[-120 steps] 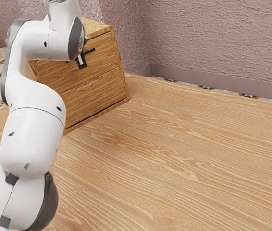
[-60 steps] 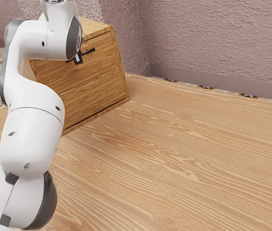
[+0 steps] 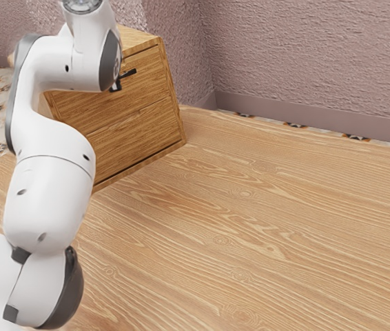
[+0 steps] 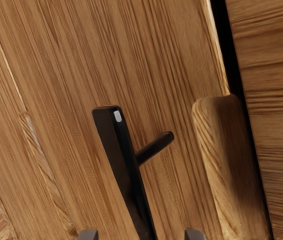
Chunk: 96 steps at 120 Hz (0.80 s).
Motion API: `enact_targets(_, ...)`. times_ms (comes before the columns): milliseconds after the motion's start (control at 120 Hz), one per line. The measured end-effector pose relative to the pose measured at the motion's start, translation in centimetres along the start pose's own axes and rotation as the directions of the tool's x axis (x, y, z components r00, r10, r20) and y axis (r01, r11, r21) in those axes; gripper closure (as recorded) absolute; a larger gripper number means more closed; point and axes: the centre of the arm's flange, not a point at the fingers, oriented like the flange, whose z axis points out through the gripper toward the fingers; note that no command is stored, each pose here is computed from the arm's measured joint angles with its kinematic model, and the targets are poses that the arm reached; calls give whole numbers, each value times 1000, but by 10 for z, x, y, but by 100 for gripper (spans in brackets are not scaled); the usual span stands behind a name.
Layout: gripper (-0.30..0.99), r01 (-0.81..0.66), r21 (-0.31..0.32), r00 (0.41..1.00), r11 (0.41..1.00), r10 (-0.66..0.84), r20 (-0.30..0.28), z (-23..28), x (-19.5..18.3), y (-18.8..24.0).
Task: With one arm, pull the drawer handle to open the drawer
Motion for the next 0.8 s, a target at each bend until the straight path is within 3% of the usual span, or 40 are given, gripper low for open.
enact_targets(800, 61, -10, 16, 999, 1000, 10, 31, 12, 0, -3)
